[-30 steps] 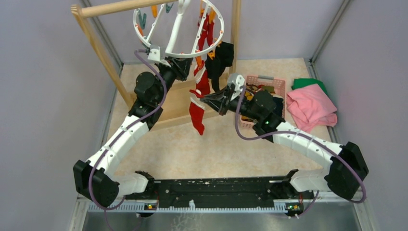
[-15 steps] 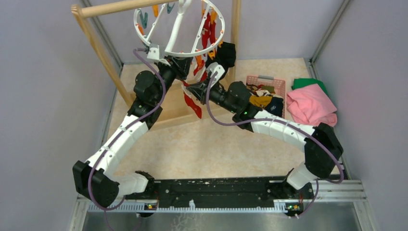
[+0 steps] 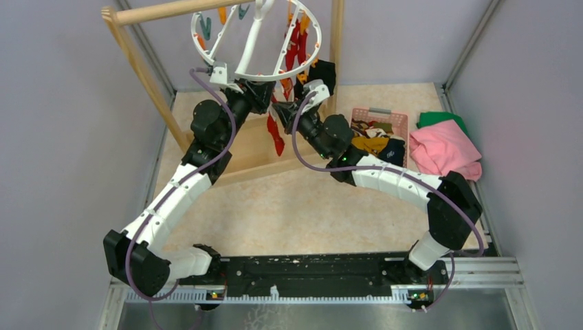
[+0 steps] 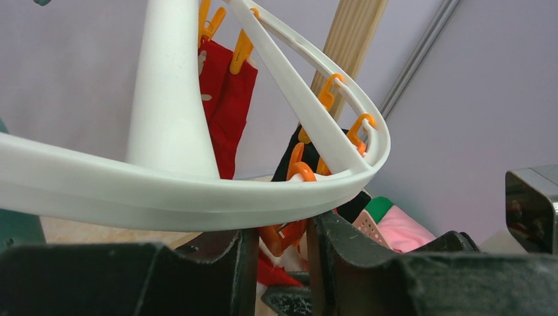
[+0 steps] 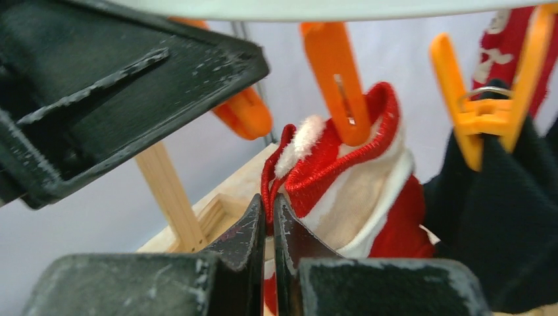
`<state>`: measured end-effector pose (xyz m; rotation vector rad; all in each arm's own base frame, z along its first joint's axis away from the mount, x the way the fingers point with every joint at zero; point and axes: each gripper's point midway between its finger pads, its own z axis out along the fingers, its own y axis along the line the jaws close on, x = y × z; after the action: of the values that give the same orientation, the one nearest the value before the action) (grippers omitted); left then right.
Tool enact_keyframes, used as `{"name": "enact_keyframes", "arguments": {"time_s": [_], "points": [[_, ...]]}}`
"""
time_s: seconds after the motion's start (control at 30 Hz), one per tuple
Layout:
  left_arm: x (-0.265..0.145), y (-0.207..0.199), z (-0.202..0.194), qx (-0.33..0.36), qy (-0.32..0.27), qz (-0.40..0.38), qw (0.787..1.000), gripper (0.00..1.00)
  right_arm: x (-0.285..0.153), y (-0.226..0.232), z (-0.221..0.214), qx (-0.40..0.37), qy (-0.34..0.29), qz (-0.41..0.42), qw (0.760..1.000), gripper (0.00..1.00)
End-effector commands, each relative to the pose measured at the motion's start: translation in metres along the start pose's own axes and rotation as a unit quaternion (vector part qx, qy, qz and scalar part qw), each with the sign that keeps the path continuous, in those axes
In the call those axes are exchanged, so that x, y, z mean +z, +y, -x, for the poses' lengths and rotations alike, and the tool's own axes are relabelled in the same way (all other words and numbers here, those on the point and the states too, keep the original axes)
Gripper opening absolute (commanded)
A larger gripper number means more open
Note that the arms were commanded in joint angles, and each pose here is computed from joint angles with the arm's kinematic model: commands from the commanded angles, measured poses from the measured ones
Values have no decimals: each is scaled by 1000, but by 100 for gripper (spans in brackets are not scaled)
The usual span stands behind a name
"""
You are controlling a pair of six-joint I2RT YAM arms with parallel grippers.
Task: Clip the socks to the hanger
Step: Clamp the sock onto the hanger.
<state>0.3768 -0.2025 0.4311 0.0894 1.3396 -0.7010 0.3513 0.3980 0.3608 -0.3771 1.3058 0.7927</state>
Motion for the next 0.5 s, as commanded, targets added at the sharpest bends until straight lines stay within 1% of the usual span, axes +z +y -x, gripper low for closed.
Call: {"name": "enact_keyframes", "arguments": {"time_s": [0.0, 0.13, 0.47], "points": [[4, -8, 32, -13, -42, -4, 999, 5, -3, -10, 42, 20, -72, -46, 996, 0], [4, -7, 29, -16, -38, -2, 999, 5, -2, -9, 47, 24, -86, -50, 995, 0], [3, -6, 26, -18, -34, 0, 999, 5, -1, 3, 50, 22, -95, -32, 995, 0]]}}
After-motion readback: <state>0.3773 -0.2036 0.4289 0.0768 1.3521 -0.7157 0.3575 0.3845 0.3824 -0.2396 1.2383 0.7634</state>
